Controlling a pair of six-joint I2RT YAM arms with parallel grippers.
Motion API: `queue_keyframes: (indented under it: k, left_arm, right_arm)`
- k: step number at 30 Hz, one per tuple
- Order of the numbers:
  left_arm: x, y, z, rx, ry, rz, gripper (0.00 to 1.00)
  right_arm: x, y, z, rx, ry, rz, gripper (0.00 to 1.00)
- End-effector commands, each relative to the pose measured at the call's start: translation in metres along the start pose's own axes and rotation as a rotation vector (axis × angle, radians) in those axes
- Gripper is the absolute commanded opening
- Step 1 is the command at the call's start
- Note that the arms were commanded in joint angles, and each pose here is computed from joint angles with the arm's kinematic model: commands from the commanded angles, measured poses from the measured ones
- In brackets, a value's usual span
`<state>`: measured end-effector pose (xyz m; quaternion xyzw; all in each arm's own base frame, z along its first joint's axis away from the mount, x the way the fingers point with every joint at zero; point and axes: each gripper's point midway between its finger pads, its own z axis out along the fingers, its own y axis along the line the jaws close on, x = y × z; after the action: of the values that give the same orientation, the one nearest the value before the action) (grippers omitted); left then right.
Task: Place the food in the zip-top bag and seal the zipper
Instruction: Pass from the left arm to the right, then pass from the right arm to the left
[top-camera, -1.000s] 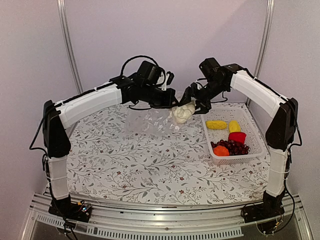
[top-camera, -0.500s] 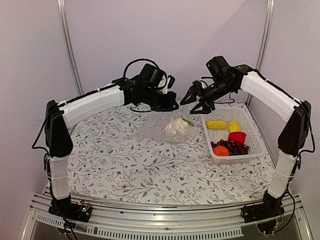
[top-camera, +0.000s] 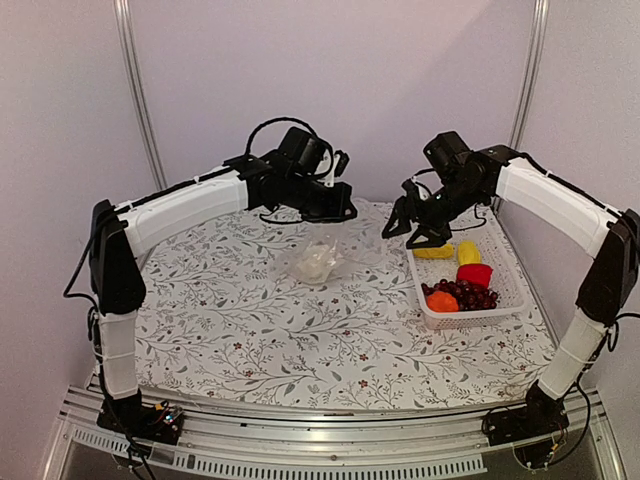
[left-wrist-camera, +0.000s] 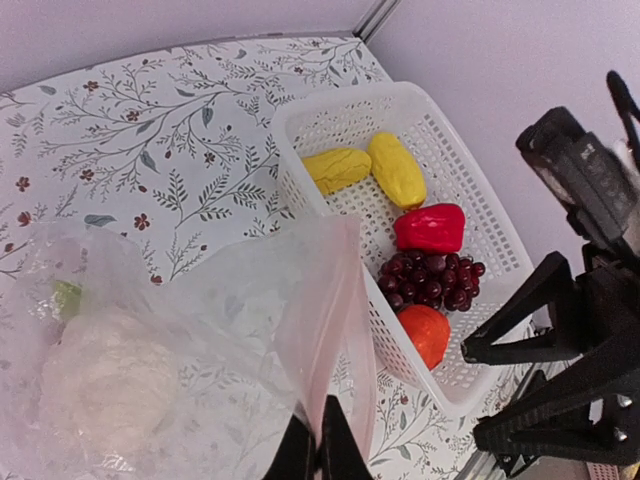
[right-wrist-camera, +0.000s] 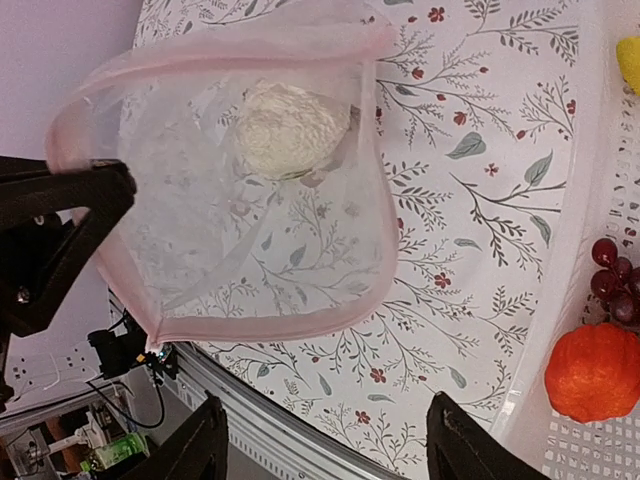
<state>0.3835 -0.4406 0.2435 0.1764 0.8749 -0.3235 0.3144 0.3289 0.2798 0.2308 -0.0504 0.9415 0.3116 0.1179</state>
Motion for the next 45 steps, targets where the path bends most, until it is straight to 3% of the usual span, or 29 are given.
queue_keyframes:
  k: [1,7,11,15,18,20,24,27,29,33,38,45]
  left_arm:
    - [-0.015,-0.006,-0.019,0.027,-0.029,-0.010,0.01]
    - [-0.014,-0.005,-0.024,0.016,-0.025,-0.002,0.01]
    - [-0.011,-0.001,-0.027,-0.005,-0.011,0.009,0.02]
    - [-0.007,0.008,-0.032,-0.059,0.008,0.017,0.03]
    - [-0.004,0.016,-0.037,-0.115,0.034,0.025,0.05]
    - [0.004,0.025,-0.040,-0.165,0.076,0.023,0.09]
    - [0.022,0.036,-0.043,-0.225,0.165,0.029,0.24]
    - [0.030,0.037,-0.045,-0.241,0.201,0.036,0.26]
    - [0.030,0.038,-0.050,-0.259,0.198,0.043,0.21]
    - [0.004,0.039,-0.071,-0.335,0.110,0.076,0.01]
    - [-0.038,0.052,-0.102,-0.504,-0.025,0.155,0.00]
    - [-0.023,0.057,-0.089,-0.495,0.062,0.187,0.00]
  right_arm:
    - [0.000,-0.029,0.018,0.099,-0.026,-0.042,0.68]
    - [-0.013,-0.025,0.046,0.037,-0.037,-0.040,0.69]
    - [-0.026,-0.019,0.061,0.006,-0.053,-0.032,0.64]
    - [-0.031,-0.016,0.069,-0.013,-0.045,-0.030,0.40]
    - [-0.033,-0.012,0.068,-0.027,-0.045,-0.038,0.08]
    - [-0.036,-0.003,0.062,-0.045,-0.049,-0.048,0.00]
    - [-0.044,0.020,0.039,-0.067,-0.082,-0.081,0.00]
    - [-0.047,0.034,0.025,-0.097,-0.100,-0.085,0.00]
    - [-0.047,0.038,0.023,-0.111,-0.090,-0.085,0.00]
    - [-0.045,0.044,0.022,-0.119,-0.054,-0.087,0.00]
    - [-0.053,0.066,-0.006,-0.136,-0.064,-0.101,0.01]
    - [-0.051,0.080,-0.011,-0.192,-0.034,-0.095,0.05]
